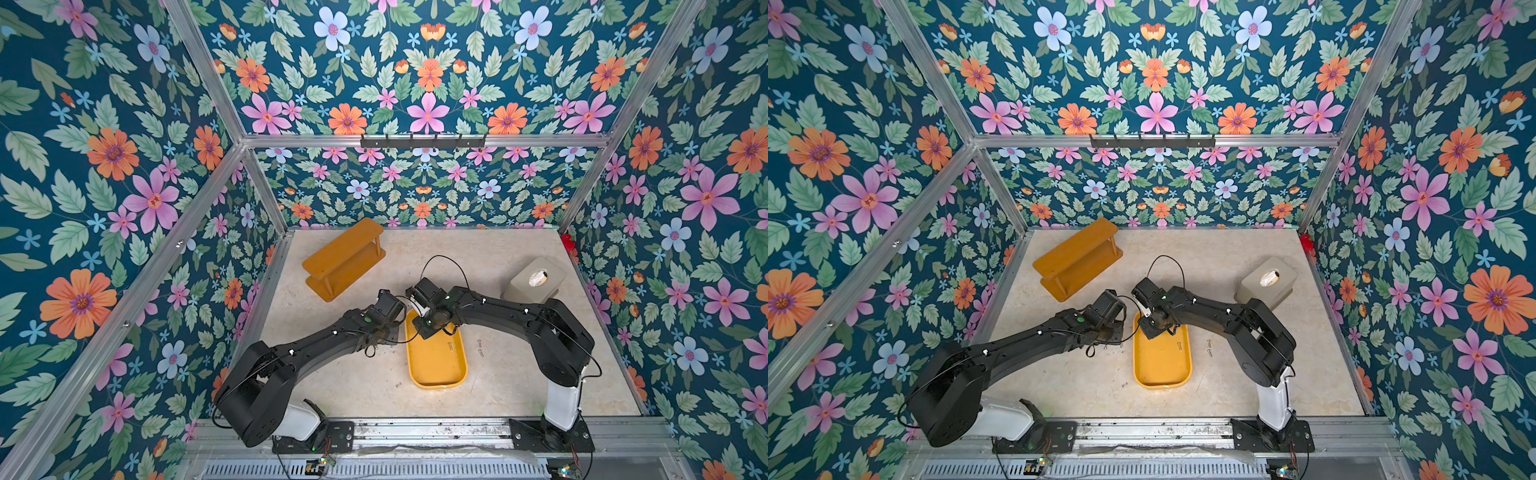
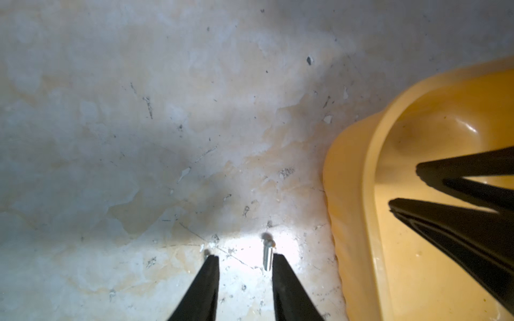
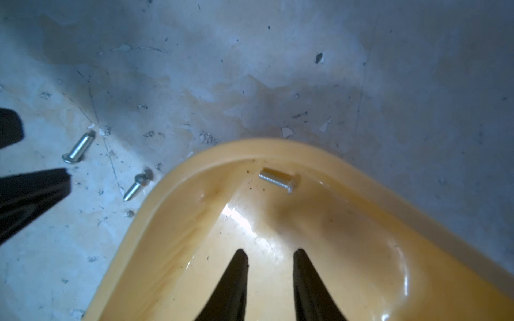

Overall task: Take out the screws from the storage box
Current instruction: Place the screw at the center of the board, then pick up the screw from the storage box.

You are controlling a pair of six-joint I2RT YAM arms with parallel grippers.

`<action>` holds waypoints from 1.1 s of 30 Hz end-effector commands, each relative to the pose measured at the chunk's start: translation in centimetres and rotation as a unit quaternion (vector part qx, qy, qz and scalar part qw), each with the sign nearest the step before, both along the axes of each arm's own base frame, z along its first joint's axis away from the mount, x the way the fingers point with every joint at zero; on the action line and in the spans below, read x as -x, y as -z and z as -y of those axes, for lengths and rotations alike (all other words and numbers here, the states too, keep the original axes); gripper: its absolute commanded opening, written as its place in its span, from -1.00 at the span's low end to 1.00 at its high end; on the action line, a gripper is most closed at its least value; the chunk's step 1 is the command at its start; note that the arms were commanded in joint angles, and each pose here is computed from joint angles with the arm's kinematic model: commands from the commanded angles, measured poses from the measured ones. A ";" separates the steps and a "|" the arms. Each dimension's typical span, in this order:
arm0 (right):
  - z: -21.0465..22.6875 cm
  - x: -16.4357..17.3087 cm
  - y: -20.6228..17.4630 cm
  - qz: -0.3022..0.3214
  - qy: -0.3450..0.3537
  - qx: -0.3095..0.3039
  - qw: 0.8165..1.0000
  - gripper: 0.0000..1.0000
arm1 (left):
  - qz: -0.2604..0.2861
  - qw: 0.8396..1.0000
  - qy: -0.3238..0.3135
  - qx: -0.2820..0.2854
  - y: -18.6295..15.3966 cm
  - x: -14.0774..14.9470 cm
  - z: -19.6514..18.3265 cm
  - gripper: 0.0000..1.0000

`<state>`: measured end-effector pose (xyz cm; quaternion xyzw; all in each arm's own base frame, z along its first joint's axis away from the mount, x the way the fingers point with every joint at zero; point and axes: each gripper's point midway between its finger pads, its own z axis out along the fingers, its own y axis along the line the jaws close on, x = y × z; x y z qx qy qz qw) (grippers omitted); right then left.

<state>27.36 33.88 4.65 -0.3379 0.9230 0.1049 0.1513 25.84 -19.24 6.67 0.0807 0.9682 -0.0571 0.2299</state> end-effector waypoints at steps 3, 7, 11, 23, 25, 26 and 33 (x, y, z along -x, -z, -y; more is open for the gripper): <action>-1.4 -0.8 0.5 0.018 -0.041 -0.009 0.999 -0.34 | 0.009 1.000 0.001 0.021 -0.2 -0.6 0.1 -0.24; -1.4 -1.3 0.9 0.025 -0.044 -0.002 0.999 -0.34 | 0.004 1.000 -0.001 0.021 0.2 -0.5 -0.2 -0.24; -1.3 -1.7 1.3 0.036 -0.051 0.009 0.998 -0.33 | 0.000 1.000 -0.002 0.026 0.6 -0.4 -0.3 -0.23; -0.8 -2.0 2.8 0.035 -0.075 0.035 0.996 -0.30 | -0.008 1.000 0.002 0.024 1.3 -0.5 -0.1 -0.23; -0.7 -2.0 2.8 0.039 -0.079 0.038 0.995 -0.30 | -0.011 1.000 0.003 0.024 1.5 -0.4 0.0 -0.23; -0.6 -2.1 2.9 0.040 -0.080 0.040 0.995 -0.30 | -0.011 1.000 0.003 0.025 1.5 -0.5 0.0 -0.23; -0.7 -2.0 3.3 0.041 -0.103 0.045 0.993 -0.29 | -0.016 1.000 0.006 0.025 1.9 -0.5 0.2 -0.23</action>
